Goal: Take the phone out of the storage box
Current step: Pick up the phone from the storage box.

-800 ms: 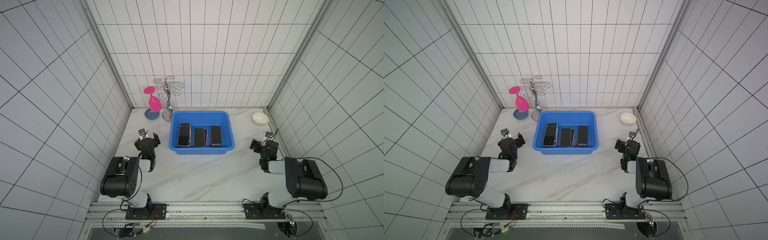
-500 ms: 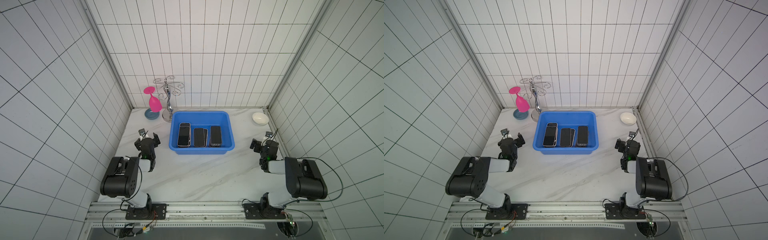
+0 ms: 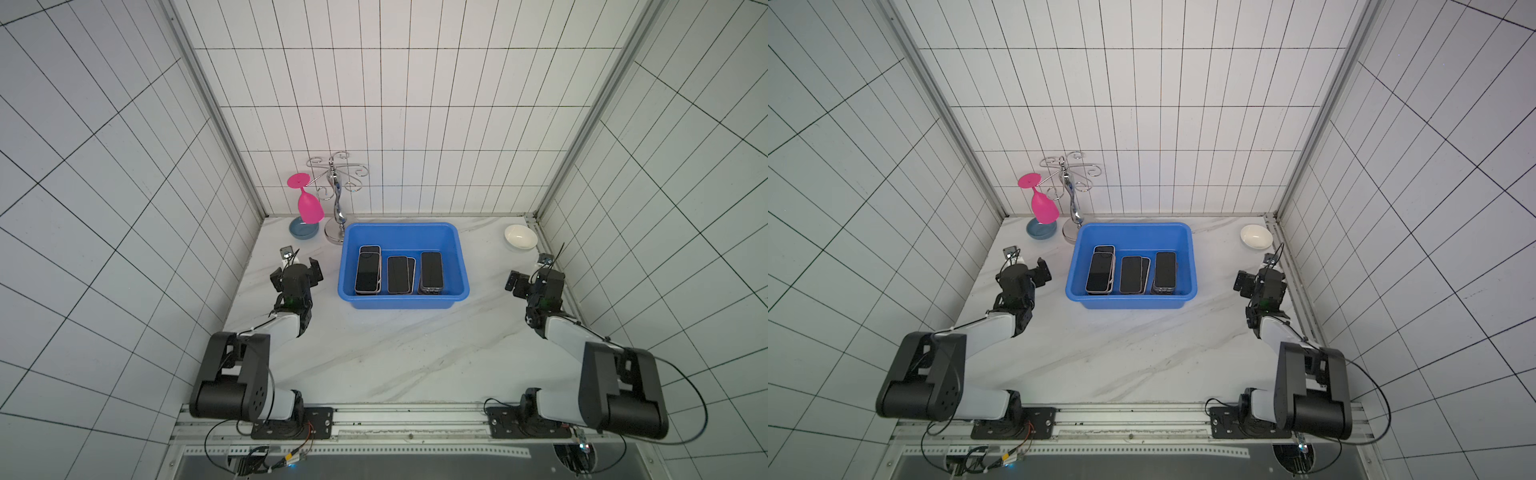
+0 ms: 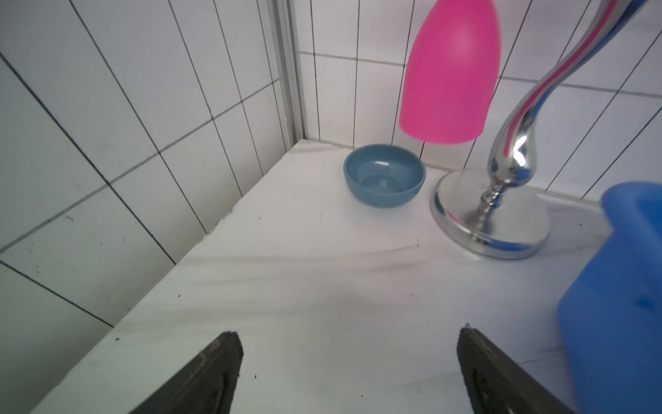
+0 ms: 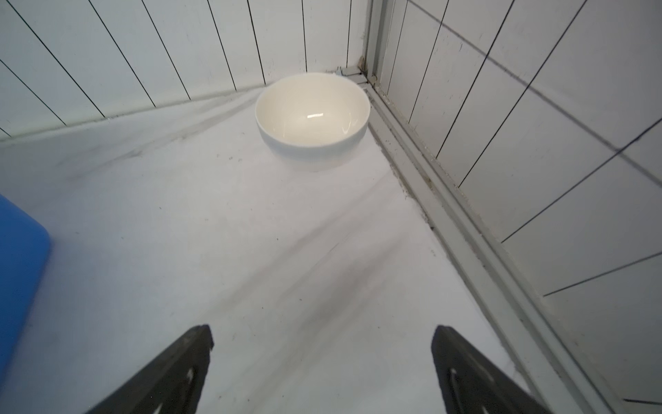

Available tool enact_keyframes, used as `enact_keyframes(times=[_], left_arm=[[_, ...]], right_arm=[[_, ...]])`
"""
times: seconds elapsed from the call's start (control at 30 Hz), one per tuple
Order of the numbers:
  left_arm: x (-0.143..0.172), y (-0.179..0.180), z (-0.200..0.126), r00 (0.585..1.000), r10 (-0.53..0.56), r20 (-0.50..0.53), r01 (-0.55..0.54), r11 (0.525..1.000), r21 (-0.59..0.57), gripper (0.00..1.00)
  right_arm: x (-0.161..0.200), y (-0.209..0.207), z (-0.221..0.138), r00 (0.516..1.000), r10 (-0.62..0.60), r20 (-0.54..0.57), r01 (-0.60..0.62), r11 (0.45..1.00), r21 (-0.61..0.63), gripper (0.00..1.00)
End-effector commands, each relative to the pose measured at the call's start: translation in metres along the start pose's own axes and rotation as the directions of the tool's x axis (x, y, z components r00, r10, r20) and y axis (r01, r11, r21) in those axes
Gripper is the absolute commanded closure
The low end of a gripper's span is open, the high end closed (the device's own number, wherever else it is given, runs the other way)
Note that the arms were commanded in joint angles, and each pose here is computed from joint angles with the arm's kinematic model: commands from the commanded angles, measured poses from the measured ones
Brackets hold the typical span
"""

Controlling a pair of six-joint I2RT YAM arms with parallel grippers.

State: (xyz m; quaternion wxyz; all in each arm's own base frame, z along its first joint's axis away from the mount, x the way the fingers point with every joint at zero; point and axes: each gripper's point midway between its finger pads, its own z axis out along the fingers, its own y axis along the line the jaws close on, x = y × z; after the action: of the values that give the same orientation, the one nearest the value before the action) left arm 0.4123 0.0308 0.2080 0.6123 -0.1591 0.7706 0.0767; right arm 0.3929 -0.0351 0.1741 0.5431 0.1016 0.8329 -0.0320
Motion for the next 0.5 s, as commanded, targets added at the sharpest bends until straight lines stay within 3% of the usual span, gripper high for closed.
enact_keyframes(times=[0.0, 0.1, 0.17, 0.3, 0.47], left_arm=[[-0.070, -0.013, -0.045, 0.998, -0.060, -0.007, 0.060, 0.998, 0.003, 0.02], [-0.104, -0.069, -0.089, 0.997, -0.030, -0.068, 0.039, 0.990, 0.134, 0.02], [-0.104, -0.110, -0.112, 0.986, 0.008, -0.165, 0.029, 0.976, 0.218, 0.02], [-0.062, -0.172, -0.123, 0.888, 0.032, -0.460, 0.106, 0.957, 0.271, 0.02], [-0.018, -0.207, -0.104, 0.782, 0.139, -0.607, 0.041, 0.961, 0.273, 0.02]], right_arm=[[-0.027, 0.012, -0.048, 0.988, 0.060, -0.145, -0.065, 0.998, -0.024, 0.01], [-0.036, 0.030, -0.081, 0.957, 0.111, -0.269, -0.131, 0.990, -0.057, 0.01], [-0.031, 0.046, -0.097, 0.919, 0.125, -0.374, -0.164, 0.984, -0.074, 0.01], [-0.019, 0.078, -0.121, 0.865, 0.058, -0.499, -0.132, 0.985, -0.113, 0.01], [-0.011, 0.099, -0.136, 0.808, 0.018, -0.590, -0.125, 0.982, -0.142, 0.01]])
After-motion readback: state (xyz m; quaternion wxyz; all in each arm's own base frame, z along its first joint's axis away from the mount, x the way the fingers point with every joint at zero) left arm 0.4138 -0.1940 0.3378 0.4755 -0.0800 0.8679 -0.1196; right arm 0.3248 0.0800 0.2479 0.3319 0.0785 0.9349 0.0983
